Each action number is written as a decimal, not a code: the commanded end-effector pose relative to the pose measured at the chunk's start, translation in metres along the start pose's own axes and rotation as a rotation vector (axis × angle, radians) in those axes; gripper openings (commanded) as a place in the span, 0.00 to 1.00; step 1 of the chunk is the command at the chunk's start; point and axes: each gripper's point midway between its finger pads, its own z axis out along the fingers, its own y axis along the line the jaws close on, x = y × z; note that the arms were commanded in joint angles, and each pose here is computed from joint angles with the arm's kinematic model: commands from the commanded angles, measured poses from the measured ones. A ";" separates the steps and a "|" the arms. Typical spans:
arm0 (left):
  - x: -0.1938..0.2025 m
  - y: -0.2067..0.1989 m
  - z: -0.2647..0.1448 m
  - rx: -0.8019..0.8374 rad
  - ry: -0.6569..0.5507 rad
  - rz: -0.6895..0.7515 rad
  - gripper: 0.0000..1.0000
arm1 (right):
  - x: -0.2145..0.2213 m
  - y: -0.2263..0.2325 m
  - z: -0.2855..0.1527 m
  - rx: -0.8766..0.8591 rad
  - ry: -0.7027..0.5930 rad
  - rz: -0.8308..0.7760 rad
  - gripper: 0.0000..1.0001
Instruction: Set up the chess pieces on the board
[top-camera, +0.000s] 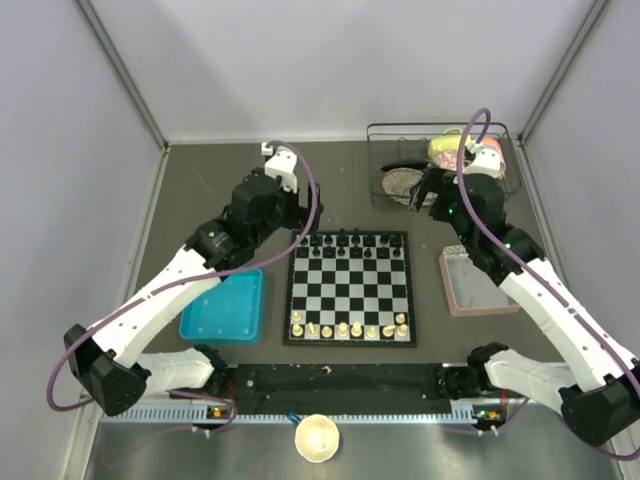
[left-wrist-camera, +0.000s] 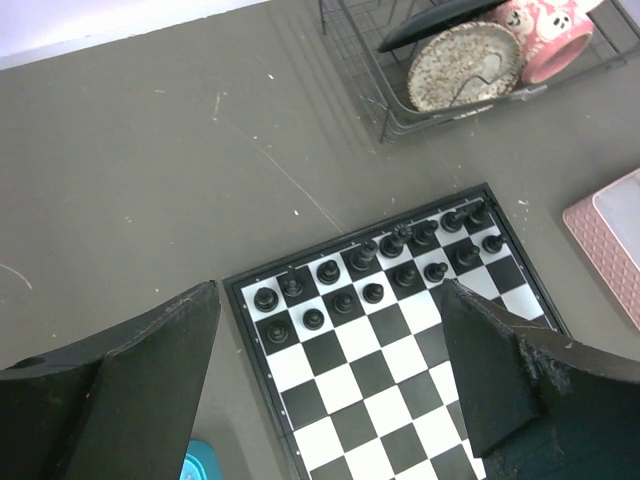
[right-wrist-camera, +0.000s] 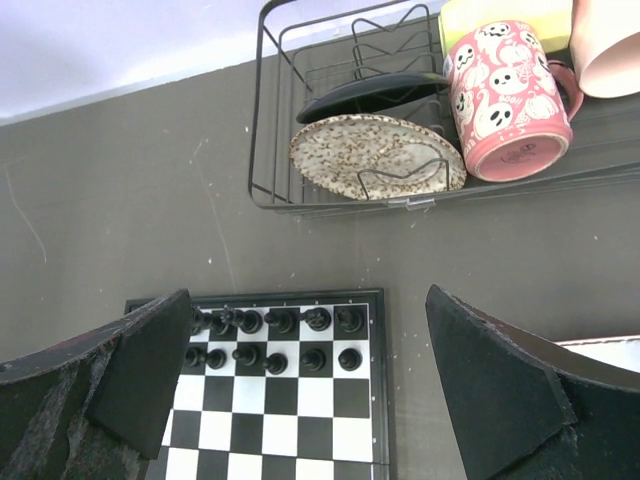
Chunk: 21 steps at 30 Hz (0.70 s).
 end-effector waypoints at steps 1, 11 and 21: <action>-0.028 0.013 -0.002 -0.025 -0.048 -0.048 0.99 | -0.011 -0.004 -0.007 0.002 -0.064 -0.004 0.99; -0.035 0.041 0.002 -0.157 -0.057 -0.090 0.99 | -0.009 -0.012 -0.016 -0.001 -0.071 -0.057 0.99; -0.036 0.045 -0.002 -0.174 -0.074 -0.077 0.99 | 0.003 -0.024 -0.016 0.051 -0.071 -0.007 0.99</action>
